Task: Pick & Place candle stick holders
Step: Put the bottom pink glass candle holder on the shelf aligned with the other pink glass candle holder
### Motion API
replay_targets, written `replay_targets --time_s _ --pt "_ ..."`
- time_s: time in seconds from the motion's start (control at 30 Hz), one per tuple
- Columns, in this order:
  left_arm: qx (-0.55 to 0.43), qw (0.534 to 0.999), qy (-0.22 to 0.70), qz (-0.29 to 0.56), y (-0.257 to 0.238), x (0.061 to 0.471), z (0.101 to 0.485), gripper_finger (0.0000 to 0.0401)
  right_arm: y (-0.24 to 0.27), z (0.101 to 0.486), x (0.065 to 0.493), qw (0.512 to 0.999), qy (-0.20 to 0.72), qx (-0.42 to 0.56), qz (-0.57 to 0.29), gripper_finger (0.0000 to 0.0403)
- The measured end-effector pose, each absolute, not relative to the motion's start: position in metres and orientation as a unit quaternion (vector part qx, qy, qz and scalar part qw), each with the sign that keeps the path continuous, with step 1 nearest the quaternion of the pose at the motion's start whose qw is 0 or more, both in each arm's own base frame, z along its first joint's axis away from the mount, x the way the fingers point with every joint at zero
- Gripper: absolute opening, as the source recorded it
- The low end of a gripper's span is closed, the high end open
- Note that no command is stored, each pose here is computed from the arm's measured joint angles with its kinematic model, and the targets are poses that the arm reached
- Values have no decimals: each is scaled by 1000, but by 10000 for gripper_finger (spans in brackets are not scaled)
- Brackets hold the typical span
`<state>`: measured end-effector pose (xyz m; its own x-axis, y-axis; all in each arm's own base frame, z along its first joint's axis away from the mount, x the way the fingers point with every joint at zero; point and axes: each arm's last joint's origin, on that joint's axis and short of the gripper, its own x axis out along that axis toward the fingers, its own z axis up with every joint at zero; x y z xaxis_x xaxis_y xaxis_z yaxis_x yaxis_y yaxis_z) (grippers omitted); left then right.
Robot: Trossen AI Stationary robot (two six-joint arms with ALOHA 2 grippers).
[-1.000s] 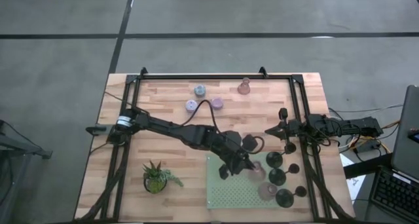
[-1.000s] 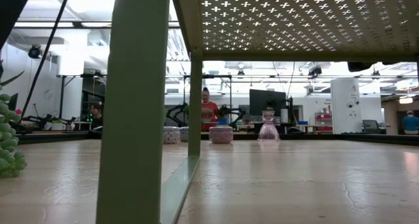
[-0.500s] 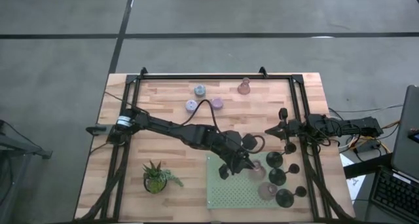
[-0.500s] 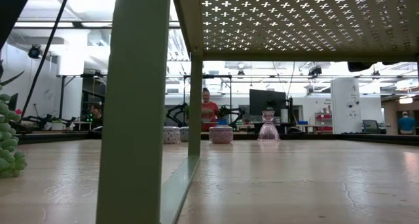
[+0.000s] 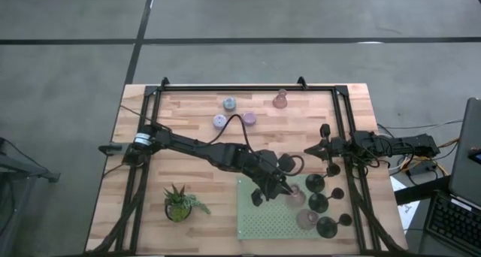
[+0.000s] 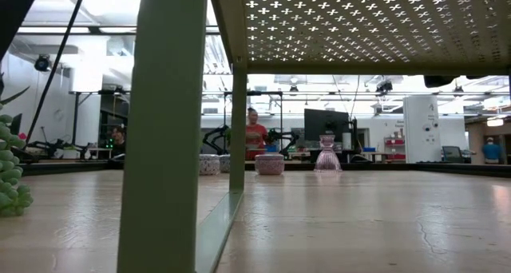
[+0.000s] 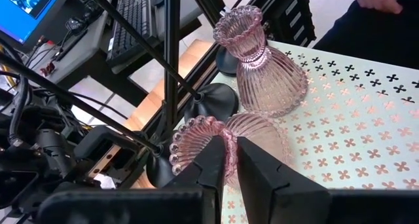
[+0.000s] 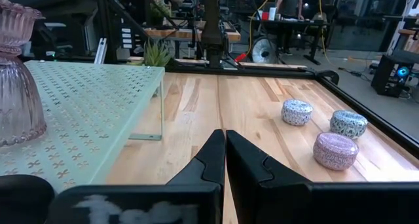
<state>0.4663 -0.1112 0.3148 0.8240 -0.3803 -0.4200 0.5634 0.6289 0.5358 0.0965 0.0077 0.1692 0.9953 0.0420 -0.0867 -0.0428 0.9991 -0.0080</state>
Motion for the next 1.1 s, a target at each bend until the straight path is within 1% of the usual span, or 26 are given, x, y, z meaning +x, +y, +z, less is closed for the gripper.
replay_targets --time_s 0.4,0.67,0.83,0.93,1.1 --pt "314 904 135 -258 -111 467 315 92 8 169 96 999 43 -5 21 8" --pt "311 907 130 -253 -111 468 317 94 8 169 97 999 43 -5 21 8" --pt "314 913 139 -220 -109 469 318 94 8 169 96 999 43 -5 21 8" --pt "291 925 153 -191 -108 469 318 94 8 169 96 999 43 -5 21 8" --pt "255 932 184 -180 -104 467 315 94 8 169 97 999 44 -5 21 8"
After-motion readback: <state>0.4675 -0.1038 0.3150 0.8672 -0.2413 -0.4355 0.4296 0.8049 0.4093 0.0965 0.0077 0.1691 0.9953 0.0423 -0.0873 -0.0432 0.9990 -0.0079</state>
